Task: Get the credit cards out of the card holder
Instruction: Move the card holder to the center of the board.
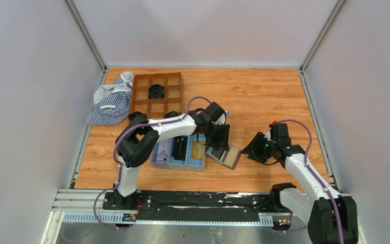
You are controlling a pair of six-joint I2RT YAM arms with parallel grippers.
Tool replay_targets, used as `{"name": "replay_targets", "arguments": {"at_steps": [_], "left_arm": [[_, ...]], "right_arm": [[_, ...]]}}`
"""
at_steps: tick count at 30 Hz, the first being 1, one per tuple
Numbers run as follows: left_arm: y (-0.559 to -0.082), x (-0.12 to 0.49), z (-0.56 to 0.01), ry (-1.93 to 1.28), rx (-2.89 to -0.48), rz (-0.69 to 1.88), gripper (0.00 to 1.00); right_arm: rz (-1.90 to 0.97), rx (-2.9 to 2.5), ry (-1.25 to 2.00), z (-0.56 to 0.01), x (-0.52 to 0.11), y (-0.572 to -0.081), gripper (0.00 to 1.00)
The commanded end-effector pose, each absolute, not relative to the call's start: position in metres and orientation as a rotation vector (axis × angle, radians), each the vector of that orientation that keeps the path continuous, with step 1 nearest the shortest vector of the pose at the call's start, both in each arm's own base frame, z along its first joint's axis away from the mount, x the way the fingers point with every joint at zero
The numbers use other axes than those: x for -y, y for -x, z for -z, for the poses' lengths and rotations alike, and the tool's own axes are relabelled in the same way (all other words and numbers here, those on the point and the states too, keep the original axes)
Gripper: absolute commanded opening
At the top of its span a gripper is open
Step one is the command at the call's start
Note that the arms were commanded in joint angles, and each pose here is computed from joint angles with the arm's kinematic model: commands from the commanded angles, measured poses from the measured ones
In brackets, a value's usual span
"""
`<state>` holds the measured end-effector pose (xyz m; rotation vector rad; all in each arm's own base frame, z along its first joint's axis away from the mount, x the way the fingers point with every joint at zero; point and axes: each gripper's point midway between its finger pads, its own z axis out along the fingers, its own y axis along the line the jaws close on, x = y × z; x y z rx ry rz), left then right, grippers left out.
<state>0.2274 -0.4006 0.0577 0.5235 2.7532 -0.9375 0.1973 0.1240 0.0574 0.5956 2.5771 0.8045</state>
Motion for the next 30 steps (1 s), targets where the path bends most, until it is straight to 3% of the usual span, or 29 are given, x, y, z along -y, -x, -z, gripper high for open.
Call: {"name": "replay_targets", "arguments": {"at_steps": [1, 10, 15, 21, 30], "left_arm": [[-0.217, 0.424, -0.054, -0.580, -2.761, 0.993, 0.52], [-0.209, 0.455, -0.049, -0.644, -2.753, 1.000, 0.54], [-0.244, 0.418, -0.083, -0.644, -2.645, 0.638, 0.76], [-0.259, 0.382, -0.105, -0.576, -2.564, 0.443, 0.77], [-0.259, 0.380, -0.063, -0.592, -2.646, 0.351, 0.79]], "right_arm": [[-0.697, -2.545, -0.664, -0.067, -0.095, -0.197, 0.47], [-0.699, -2.493, -0.628, -0.089, -0.086, -0.194, 0.47], [-0.729, -2.502, -0.632, -0.088, -0.089, -0.191, 0.48], [-0.746, -2.502, -0.629, -0.087, -0.091, -0.193, 0.48], [-0.792, -2.514, -0.615, -0.086, -0.097, -0.192, 0.47]]}}
